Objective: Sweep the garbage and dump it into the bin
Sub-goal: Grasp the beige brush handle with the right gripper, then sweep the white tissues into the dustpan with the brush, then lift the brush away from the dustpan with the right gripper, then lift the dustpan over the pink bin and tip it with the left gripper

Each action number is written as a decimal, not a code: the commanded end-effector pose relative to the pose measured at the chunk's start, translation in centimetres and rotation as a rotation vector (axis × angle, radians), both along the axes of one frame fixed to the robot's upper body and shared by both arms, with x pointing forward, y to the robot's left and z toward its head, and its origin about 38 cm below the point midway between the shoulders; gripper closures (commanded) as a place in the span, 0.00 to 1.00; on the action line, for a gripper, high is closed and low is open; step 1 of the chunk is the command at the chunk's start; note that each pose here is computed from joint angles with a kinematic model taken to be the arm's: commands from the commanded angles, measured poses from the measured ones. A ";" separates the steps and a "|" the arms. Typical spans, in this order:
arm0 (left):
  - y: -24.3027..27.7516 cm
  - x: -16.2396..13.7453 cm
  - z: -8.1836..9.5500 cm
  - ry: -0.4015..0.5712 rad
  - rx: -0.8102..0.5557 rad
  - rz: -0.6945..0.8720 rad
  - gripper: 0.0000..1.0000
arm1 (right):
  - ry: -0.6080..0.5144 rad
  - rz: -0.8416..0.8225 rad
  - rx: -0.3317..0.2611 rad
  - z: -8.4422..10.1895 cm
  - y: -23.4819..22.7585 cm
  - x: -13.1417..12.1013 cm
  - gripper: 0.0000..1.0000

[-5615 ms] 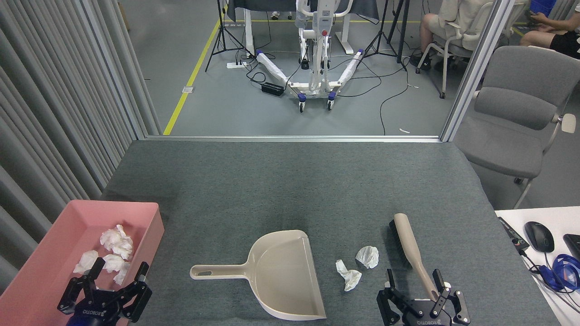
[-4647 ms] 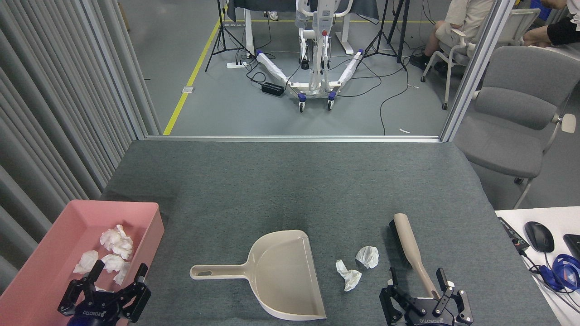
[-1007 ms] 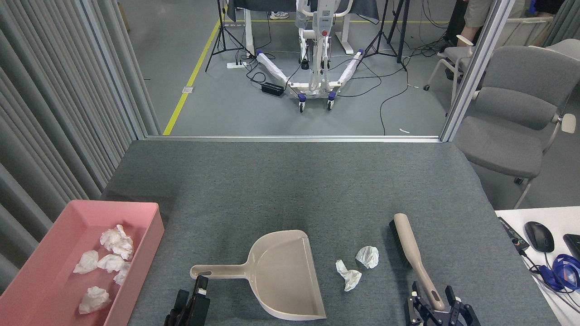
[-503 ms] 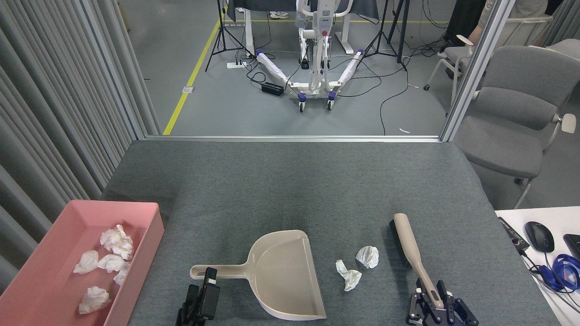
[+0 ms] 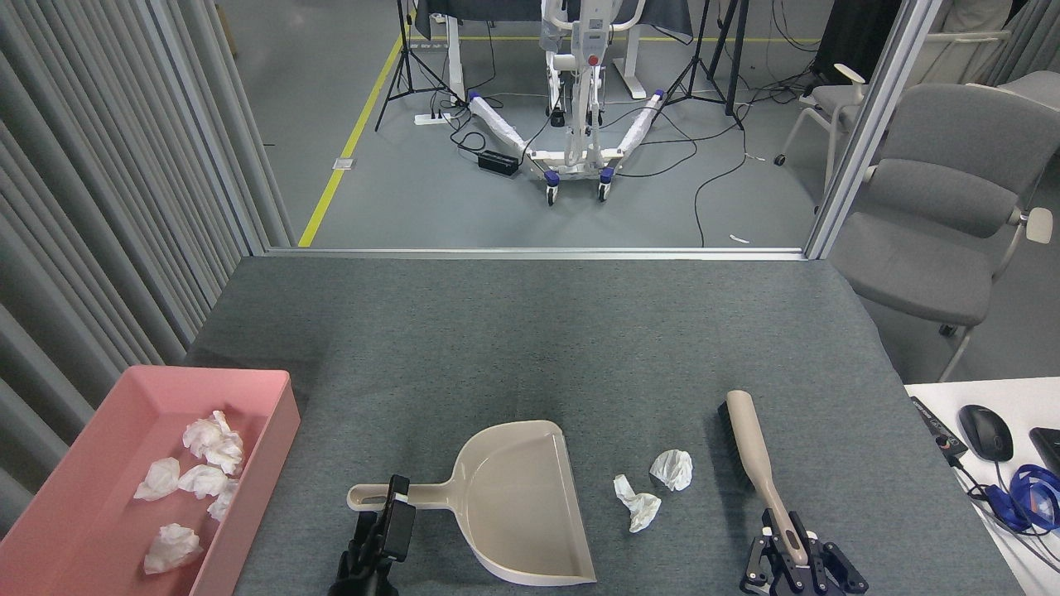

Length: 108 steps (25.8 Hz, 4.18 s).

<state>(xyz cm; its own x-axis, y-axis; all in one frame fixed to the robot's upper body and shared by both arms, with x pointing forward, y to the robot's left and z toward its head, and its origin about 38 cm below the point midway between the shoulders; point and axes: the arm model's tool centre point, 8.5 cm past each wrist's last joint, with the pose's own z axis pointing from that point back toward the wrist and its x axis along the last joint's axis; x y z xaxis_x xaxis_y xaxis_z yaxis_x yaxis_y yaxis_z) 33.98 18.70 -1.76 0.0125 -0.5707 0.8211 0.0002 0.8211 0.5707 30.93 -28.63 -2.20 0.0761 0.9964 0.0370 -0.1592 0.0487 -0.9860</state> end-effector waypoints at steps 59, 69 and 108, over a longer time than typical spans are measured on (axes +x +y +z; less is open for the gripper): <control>0.6 0.0 0.3 -0.118 -0.118 0.040 0.90 | -0.062 0.393 0.245 3.3 24.0 -7.8 1.00; 0.7 -0.8 1.6 -0.154 -0.171 0.064 0.90 | -0.138 0.358 0.237 5.7 22.7 -6.7 1.00; 8.0 0.9 8.3 -0.194 -0.351 0.119 0.94 | -0.058 0.087 -0.024 1.9 0.7 -2.2 1.00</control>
<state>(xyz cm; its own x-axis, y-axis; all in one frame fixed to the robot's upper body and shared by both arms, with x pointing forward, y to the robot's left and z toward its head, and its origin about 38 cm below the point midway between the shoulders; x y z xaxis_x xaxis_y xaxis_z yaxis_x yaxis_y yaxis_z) 34.68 24.25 5.24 -0.0974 -0.2606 0.9605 -0.1668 0.9557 0.2424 28.74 -27.37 -0.15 -0.0176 0.9997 0.0180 -0.1011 0.0161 -0.9947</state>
